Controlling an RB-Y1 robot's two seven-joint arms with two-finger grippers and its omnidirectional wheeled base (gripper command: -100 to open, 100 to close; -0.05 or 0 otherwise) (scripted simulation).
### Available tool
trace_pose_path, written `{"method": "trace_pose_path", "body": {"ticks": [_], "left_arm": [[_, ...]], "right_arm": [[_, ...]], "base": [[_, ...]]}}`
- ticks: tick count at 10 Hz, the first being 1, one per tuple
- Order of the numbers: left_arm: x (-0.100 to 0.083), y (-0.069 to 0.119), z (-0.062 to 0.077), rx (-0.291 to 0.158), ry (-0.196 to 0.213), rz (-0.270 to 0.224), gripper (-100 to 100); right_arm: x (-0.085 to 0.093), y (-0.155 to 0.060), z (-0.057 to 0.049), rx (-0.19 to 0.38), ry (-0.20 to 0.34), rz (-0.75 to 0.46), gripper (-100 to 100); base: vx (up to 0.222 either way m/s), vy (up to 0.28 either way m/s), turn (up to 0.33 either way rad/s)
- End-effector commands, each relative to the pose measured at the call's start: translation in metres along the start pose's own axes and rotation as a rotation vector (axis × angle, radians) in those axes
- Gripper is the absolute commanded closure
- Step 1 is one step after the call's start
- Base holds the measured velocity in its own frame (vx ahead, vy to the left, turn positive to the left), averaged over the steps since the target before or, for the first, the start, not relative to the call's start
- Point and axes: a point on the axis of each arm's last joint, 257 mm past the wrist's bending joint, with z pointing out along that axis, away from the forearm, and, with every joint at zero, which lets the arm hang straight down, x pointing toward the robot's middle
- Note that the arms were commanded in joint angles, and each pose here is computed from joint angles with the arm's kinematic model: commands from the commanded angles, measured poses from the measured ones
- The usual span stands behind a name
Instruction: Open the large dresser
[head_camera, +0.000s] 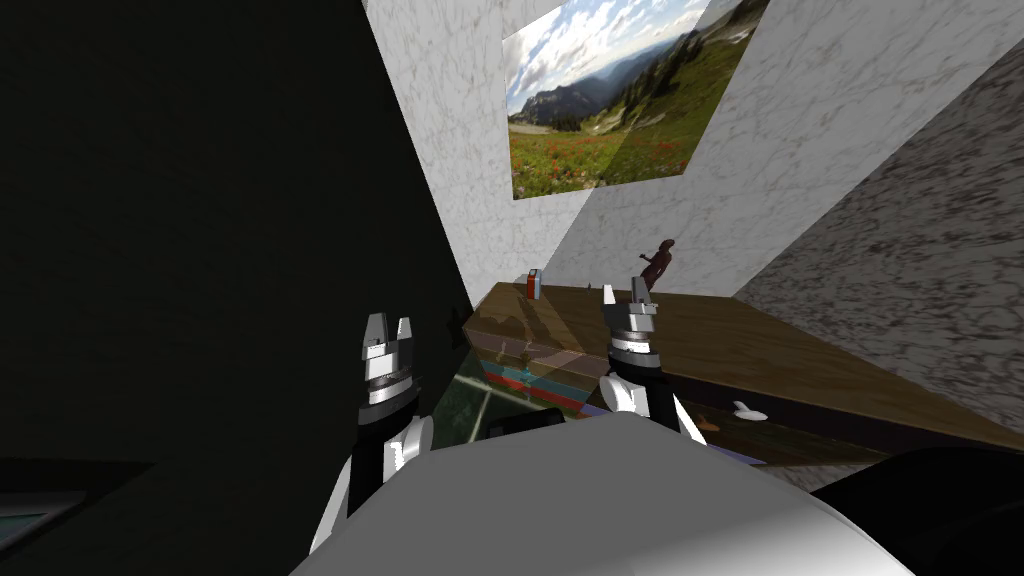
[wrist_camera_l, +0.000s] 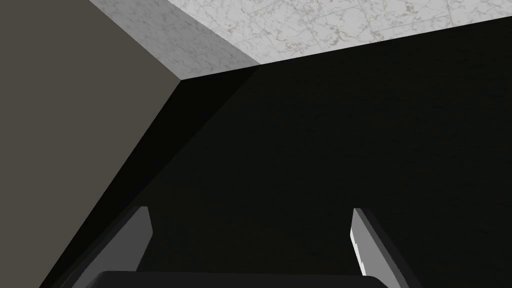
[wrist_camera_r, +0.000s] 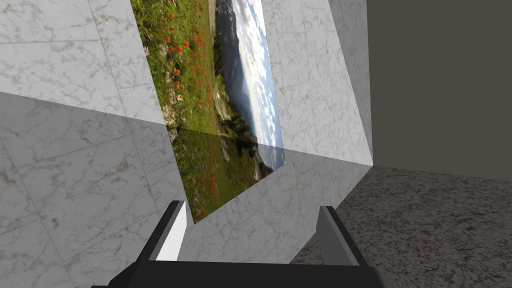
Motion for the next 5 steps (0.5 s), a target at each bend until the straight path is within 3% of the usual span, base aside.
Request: {"method": "trace_pose_path", "body": {"ticks": [1,5], "left_arm": [[0.0000,0.0000,0.0000,0.000,0.000,0.000,0],[0.0000,-0.0001,0.0000,0.000,0.000,0.000,0]], "right_arm": [[0.0000,0.0000,0.0000,0.000,0.000,0.000,0],[0.0000,0.0001,0.0000,0.000,0.000,0.000,0]], "base": [[0.000,0.000,0.000],[0.000,0.000,0.000]]}}
